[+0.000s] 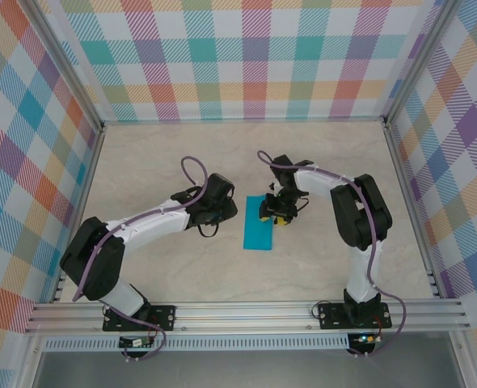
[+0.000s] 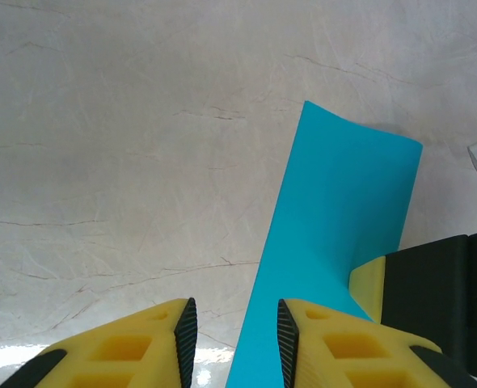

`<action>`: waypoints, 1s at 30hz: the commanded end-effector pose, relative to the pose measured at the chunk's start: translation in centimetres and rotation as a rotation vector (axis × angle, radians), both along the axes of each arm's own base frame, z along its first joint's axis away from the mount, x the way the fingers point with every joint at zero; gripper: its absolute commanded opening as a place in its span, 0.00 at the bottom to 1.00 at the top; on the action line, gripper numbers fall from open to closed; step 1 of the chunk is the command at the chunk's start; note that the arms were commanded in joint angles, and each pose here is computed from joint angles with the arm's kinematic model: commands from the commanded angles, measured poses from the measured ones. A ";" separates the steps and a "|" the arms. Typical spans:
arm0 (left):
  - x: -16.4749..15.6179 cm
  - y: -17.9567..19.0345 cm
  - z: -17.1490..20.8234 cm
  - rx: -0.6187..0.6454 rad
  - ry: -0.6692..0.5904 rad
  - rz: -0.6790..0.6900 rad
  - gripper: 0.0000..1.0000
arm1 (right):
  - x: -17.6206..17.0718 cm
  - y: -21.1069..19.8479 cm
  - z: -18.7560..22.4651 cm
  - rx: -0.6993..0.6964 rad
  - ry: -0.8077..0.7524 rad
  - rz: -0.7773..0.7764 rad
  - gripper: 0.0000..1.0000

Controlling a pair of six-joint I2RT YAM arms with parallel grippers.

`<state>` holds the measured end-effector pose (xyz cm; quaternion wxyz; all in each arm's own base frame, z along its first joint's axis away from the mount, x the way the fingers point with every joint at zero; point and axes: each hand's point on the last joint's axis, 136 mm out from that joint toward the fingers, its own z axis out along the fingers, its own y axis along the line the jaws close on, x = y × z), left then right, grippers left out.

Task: Fold a paper plane with a square sheet of paper (pick it up from the middle)
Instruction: Hold the square sheet of paper at the center of the table.

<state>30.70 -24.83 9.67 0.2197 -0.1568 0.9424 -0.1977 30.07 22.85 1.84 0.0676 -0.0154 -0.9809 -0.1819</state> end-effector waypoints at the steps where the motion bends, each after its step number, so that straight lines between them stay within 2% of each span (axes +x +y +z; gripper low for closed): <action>1: 0.6 -0.7 0.6 -0.020 -0.011 -0.019 0.34 | -1.4 -2.3 -3.3 -0.127 0.066 0.021 0.50; 9: 0.8 -1.7 0.2 -0.041 0.006 -0.048 0.31 | -1.4 -2.4 -3.7 -0.133 0.078 0.008 0.51; 16: 1.3 -4.3 -0.8 -0.103 0.053 -0.102 0.05 | -1.7 -2.5 -4.2 -0.143 0.094 0.000 0.51; 18: 1.7 -5.5 -0.9 -0.132 0.053 -0.123 0.01 | -1.7 -2.6 -4.3 -0.145 0.098 0.001 0.51; 30: 2.4 -7.5 -4.3 -0.130 0.120 -0.141 0.00 | -2.0 -2.7 -4.7 -0.155 0.113 -0.003 0.51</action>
